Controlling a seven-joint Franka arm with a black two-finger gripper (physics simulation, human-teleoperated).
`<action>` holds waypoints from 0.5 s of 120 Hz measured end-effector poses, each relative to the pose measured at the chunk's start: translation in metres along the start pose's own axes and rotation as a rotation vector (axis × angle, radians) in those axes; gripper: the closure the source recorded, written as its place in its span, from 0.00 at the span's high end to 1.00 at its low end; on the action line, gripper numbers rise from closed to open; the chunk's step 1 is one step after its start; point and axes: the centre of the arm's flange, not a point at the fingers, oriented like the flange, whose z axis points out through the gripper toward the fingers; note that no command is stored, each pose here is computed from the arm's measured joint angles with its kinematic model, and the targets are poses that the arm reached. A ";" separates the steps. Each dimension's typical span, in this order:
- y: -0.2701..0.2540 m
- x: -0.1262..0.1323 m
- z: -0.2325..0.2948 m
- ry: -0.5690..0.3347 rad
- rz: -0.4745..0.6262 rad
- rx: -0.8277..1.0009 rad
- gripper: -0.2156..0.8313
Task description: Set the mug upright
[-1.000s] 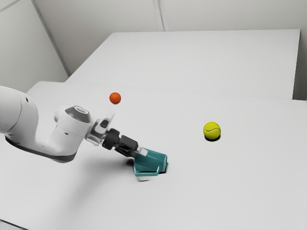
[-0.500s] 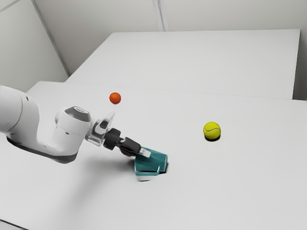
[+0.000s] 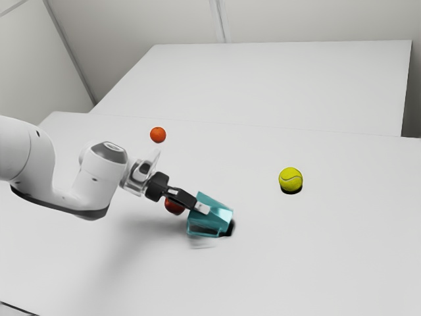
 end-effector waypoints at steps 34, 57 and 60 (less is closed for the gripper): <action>0.033 0.023 0.001 -0.043 0.122 0.037 0.06; 0.051 0.049 -0.005 -0.241 0.282 0.229 0.05; 0.051 0.051 -0.004 -0.270 0.298 0.258 0.05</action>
